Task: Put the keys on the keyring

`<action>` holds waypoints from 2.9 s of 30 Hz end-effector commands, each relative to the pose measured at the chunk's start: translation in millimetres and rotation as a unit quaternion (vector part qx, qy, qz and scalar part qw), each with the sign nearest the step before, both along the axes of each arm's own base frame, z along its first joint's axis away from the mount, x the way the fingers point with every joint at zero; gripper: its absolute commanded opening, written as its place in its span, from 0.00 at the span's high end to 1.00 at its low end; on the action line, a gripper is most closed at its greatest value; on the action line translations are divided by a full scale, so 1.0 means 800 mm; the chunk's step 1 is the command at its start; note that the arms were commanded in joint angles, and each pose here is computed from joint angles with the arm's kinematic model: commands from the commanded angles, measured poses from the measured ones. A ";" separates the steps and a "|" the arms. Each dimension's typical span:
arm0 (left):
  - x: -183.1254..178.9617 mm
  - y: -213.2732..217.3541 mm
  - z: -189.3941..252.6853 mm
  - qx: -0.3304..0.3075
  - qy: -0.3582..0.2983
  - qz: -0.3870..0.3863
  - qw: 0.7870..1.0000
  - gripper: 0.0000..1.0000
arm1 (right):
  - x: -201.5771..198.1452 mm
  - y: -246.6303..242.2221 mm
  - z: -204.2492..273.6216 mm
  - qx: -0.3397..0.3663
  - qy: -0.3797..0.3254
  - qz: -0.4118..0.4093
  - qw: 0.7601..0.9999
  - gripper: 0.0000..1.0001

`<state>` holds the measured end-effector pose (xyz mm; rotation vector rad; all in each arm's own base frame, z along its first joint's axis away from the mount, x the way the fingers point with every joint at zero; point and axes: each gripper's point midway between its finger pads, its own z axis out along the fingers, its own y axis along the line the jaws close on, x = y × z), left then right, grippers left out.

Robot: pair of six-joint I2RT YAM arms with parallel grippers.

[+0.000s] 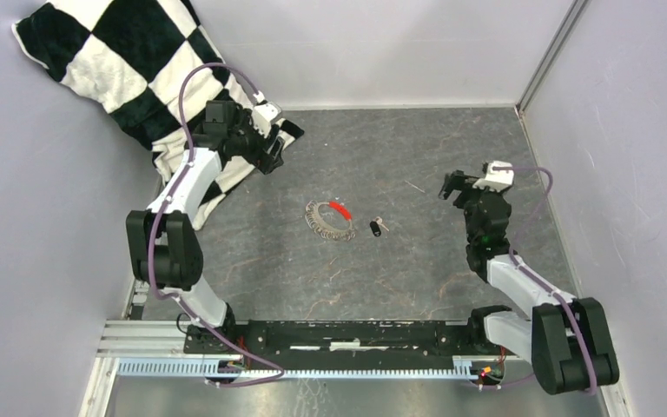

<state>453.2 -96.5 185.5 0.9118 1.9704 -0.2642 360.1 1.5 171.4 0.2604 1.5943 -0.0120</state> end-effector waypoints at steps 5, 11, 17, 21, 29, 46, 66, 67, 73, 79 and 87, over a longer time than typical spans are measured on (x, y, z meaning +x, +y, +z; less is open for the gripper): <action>-0.046 0.046 0.055 -0.011 -0.033 0.104 0.994 0.00 | 0.001 0.173 -0.027 -0.061 0.076 0.247 0.964 0.02; -0.049 0.068 0.026 0.002 -0.013 0.177 0.984 0.00 | -0.014 0.286 -0.031 -0.124 0.101 0.396 0.904 0.02; -0.054 0.049 0.025 -0.022 0.014 0.143 0.989 0.00 | -0.047 0.377 -0.059 -0.194 0.113 0.529 0.818 0.02; -0.073 0.021 0.025 -0.054 0.015 0.081 0.995 0.00 | -0.063 0.422 -0.092 -0.213 0.133 0.584 0.772 0.08; -0.092 0.006 0.033 -0.076 0.036 0.050 0.995 0.00 | -0.086 0.456 -0.139 -0.223 0.160 0.617 0.738 0.19; -0.113 0.010 0.025 -0.028 0.026 0.024 0.999 0.02 | -0.075 0.466 -0.166 -0.237 0.179 0.599 0.743 0.56; -0.158 -0.019 0.021 -0.002 0.019 -0.101 0.995 0.00 | -0.084 0.478 -0.054 -0.191 0.089 0.608 0.765 1.00; -0.161 -0.020 0.023 0.003 0.016 -0.108 0.994 0.00 | -0.086 0.477 -0.046 -0.190 0.083 0.610 0.765 0.99; -0.197 -0.032 0.037 0.032 0.010 -0.170 0.985 0.01 | -0.097 0.468 -0.016 -0.179 0.056 0.613 0.768 1.00; -0.216 -0.031 0.048 0.024 0.028 -0.159 0.987 0.00 | -0.095 0.463 -0.085 -0.211 0.119 0.613 0.752 0.39; -0.215 -0.036 0.040 -0.006 0.060 -0.136 0.989 0.00 | -0.079 0.474 -0.138 -0.231 0.154 0.610 0.743 0.45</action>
